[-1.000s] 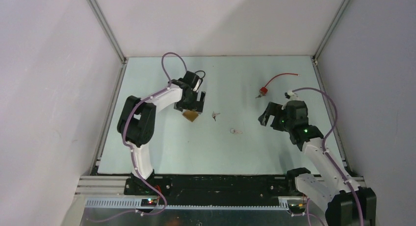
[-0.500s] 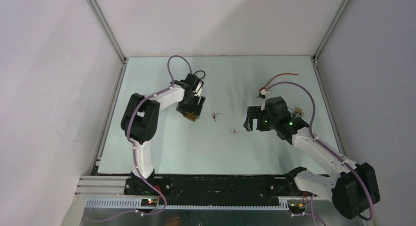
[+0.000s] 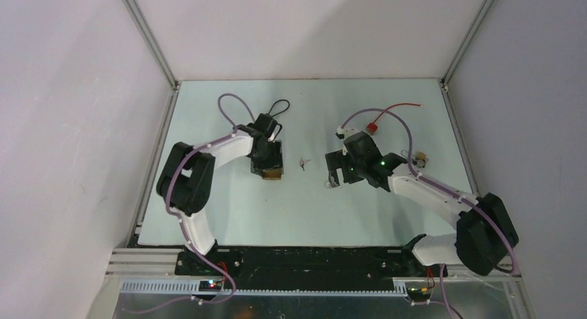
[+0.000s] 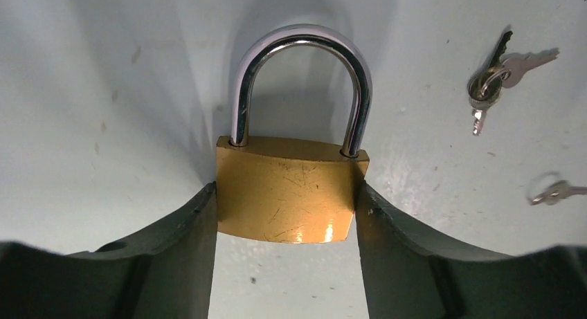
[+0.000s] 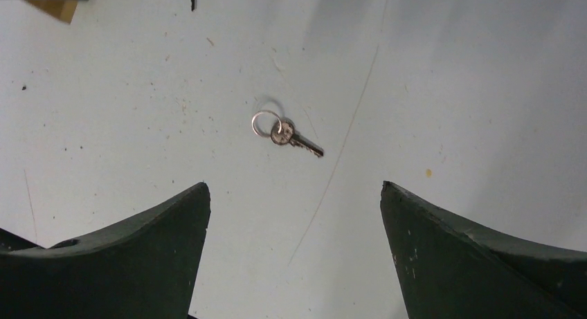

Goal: Unlock with the key

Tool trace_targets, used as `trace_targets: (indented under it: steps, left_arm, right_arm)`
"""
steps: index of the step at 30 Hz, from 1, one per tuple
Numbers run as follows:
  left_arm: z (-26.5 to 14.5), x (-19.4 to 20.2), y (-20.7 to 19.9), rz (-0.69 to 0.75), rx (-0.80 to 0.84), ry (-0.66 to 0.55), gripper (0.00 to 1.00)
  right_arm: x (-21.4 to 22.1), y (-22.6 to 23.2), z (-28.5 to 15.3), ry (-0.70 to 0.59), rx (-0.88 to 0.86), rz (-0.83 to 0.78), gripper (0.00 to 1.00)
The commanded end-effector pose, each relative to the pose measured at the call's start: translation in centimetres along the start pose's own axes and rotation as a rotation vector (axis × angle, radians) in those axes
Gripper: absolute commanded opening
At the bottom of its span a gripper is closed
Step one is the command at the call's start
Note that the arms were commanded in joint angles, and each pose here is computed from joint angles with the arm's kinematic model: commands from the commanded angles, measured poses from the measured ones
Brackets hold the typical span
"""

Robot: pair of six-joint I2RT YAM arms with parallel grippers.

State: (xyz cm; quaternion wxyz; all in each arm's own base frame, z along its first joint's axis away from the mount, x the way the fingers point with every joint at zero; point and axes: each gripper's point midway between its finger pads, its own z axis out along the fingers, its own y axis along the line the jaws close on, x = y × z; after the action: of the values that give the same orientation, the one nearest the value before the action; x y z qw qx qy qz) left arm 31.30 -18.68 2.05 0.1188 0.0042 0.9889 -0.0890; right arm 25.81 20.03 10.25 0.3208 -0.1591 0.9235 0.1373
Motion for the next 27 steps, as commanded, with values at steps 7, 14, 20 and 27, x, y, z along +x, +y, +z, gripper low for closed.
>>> trace_targets:
  steps: [7, 14, 20, 27]
  left_arm:
    - [-0.6, 2.6, -2.2, -0.486, 0.112, -0.039, 0.4]
    - [-0.9, 2.9, -2.2, -0.517, 0.099, -0.085, 0.59]
    - [-1.6, 2.8, -2.0, -0.497, 0.099, -0.118, 0.71]
    - [-1.8, 2.9, -1.9, -0.476, 0.101, -0.126, 0.77]
  right_arm:
    - [-1.4, 1.4, 3.4, 0.117, 0.074, -0.094, 0.79]
    - [0.5, 2.0, 5.6, 0.227, 0.095, -0.143, 0.6]
    - [1.8, 2.2, 7.0, 0.287, 0.095, -0.155, 0.56]
    - [3.0, 2.8, 8.3, 0.329, 0.057, -0.152, 0.54]
